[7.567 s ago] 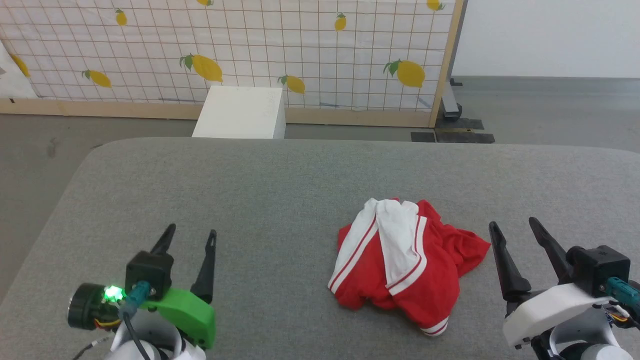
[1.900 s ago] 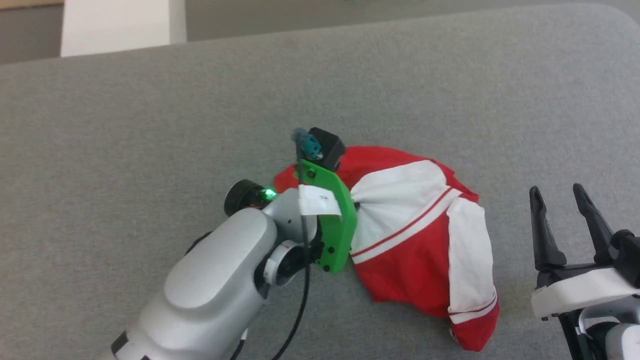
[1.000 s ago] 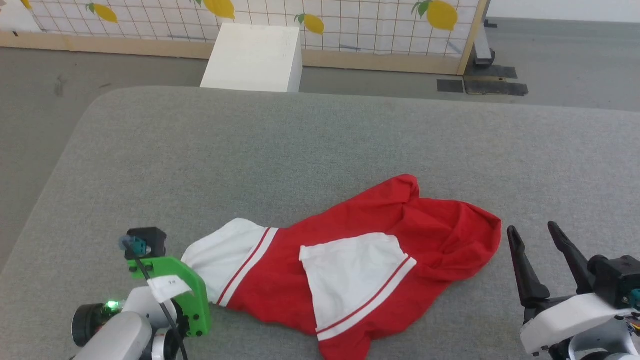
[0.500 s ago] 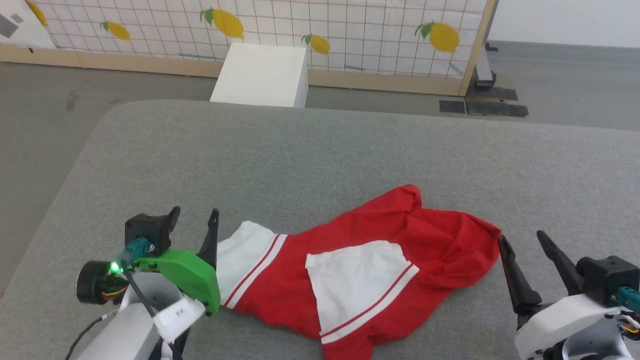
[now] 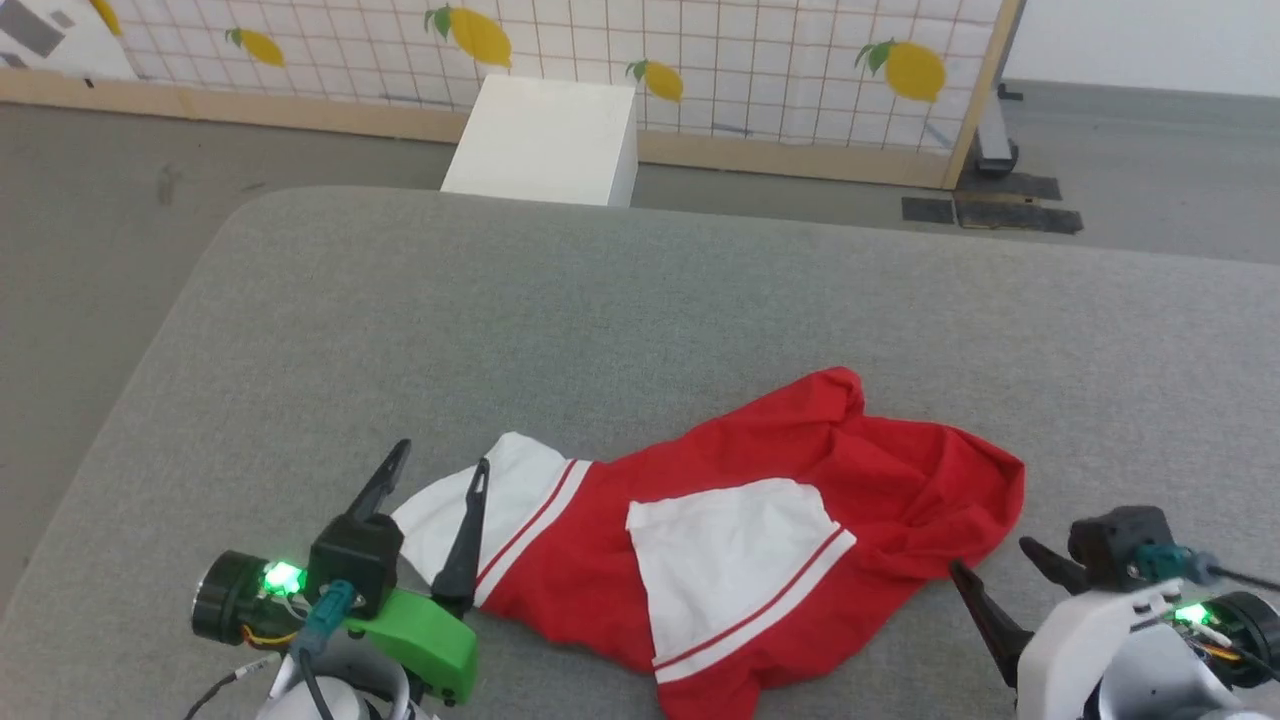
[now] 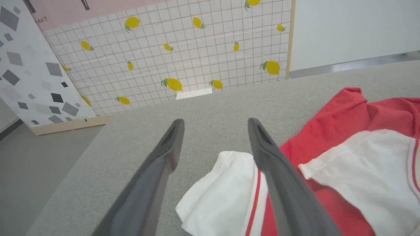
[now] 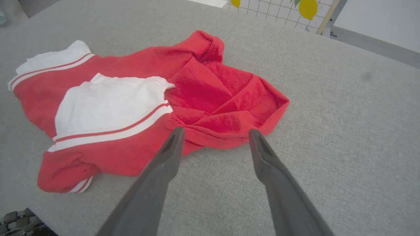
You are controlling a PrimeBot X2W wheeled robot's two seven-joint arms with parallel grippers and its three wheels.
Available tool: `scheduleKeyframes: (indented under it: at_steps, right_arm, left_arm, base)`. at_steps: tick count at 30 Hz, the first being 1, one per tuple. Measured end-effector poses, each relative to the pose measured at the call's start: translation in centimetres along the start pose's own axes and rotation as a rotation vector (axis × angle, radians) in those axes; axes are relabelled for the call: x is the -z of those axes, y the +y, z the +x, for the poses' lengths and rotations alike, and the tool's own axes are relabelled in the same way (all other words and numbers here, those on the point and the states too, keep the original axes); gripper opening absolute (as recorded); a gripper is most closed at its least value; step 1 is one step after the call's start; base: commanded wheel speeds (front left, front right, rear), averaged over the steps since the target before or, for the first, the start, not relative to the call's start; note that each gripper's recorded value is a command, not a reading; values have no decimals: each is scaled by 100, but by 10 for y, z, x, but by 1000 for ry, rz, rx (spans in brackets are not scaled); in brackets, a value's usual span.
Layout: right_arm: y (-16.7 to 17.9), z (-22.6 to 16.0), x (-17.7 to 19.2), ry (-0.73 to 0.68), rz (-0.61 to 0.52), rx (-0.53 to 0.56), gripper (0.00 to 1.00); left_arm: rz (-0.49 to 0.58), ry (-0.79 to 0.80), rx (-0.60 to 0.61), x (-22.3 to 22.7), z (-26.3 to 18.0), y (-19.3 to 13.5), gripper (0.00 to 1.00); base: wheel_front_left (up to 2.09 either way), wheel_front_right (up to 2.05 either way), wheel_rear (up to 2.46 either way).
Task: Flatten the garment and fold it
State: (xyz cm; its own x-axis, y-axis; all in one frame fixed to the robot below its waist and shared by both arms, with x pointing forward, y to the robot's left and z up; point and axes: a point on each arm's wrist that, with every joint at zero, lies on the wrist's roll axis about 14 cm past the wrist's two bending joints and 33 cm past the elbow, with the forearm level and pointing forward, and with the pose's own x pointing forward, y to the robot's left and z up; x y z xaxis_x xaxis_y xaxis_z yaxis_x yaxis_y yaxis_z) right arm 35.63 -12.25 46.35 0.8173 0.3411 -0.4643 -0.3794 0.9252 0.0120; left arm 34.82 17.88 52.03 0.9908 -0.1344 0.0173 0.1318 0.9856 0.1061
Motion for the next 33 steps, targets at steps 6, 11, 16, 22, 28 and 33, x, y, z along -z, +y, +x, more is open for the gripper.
scheduleKeyframes:
  at_steps: [6,11,16,22,28,33]
  right_arm:
    - [-2,21,14,221,-64,-41,100]
    - [1,41,30,381,-94,-72,100]
    - [5,59,46,502,-126,-101,100]
    - [5,73,71,632,-195,-114,100]
    - [-12,92,63,596,-289,-88,0]
    - [-58,95,33,529,-401,18,0]
  left_arm:
    - [-16,43,6,14,-3,-6,100]
    - [-38,76,-17,24,-4,-5,100]
    - [-61,111,-41,35,-5,-5,100]
    - [-60,140,-81,44,-5,6,100]
    - [-56,155,-129,50,-5,18,100]
    - [-61,132,-126,43,-5,17,100]
  base:
    - [0,0,0]
    - [0,0,0]
    - [0,0,0]
    - [0,0,0]
    - [0,0,0]
    - [0,0,0]
